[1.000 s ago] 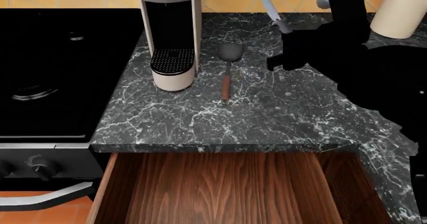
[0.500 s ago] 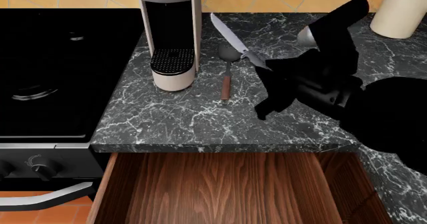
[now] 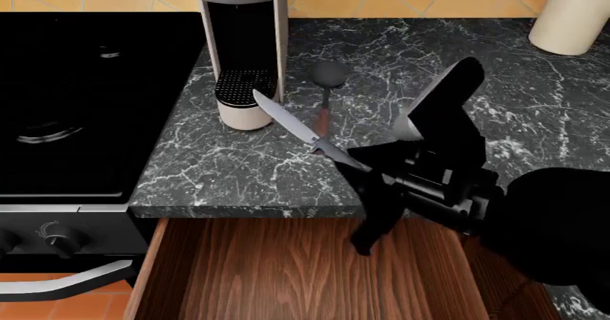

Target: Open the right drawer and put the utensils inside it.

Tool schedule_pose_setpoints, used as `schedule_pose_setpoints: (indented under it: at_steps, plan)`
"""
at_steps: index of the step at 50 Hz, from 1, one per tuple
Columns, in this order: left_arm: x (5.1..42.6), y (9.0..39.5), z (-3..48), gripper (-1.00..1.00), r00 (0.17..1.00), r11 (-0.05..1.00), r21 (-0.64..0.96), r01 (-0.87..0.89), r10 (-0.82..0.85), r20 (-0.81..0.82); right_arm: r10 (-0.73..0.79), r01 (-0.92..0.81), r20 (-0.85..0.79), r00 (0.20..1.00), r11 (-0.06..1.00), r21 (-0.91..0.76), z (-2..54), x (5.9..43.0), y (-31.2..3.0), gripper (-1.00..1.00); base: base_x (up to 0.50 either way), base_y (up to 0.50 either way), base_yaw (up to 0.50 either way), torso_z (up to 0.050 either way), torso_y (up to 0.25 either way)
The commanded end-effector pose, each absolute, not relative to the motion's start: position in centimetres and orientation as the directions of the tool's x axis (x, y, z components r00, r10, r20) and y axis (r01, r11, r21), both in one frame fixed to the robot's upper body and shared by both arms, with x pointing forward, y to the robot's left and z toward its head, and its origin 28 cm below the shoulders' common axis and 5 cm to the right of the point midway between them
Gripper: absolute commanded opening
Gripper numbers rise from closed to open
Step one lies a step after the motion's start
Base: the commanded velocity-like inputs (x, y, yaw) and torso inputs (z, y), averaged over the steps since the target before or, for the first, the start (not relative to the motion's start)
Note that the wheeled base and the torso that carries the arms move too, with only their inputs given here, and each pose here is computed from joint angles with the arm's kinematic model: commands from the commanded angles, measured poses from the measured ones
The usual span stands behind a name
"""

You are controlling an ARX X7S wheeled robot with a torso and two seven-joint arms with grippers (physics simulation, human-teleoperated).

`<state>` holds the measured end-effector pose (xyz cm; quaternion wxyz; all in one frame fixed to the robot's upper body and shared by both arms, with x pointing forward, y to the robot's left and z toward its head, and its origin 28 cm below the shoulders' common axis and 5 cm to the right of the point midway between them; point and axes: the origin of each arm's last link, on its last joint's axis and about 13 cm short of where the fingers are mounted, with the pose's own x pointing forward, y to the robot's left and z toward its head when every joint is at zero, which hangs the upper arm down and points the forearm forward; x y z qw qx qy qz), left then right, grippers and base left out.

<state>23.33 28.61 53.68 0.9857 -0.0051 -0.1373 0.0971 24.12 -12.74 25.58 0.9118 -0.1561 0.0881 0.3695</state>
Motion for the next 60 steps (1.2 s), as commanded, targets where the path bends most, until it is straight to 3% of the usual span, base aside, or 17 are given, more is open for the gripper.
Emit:
schedule_pose_setpoints:
  at_steps: [1,19,35,60]
  plan:
    - [23.3,28.6,53.7,1.0,0.943,0.981,-0.036,-0.191,0.193,0.27,0.672,-0.737,-0.307,0.674,0.639,-0.22,24.9,23.4,-12.6,-1.0,0.0,0.0,0.0,0.0,0.0]
    - [23.4,28.6,53.7,1.0,0.943,0.981,-0.038,-0.19,0.193,0.27,0.702,-0.785,-0.357,0.616,0.581,-0.213,23.7,23.2,-11.8,-1.0,0.0,0.0,0.0,0.0,0.0]
    - [23.4,28.6,53.7,1.0,0.943,0.981,-0.037,-0.19,0.193,0.272,0.773,-0.875,-0.409,0.484,0.437,-0.21,22.6,21.6,-11.5,-1.0,0.0,0.0,0.0,0.0,0.0]
    - [23.3,28.6,53.7,1.0,0.943,0.981,-0.037,-0.191,0.194,0.27,0.786,-0.915,-0.468,0.404,0.356,-0.192,21.1,21.2,-11.2,-1.0,0.0,0.0,0.0,0.0,0.0]
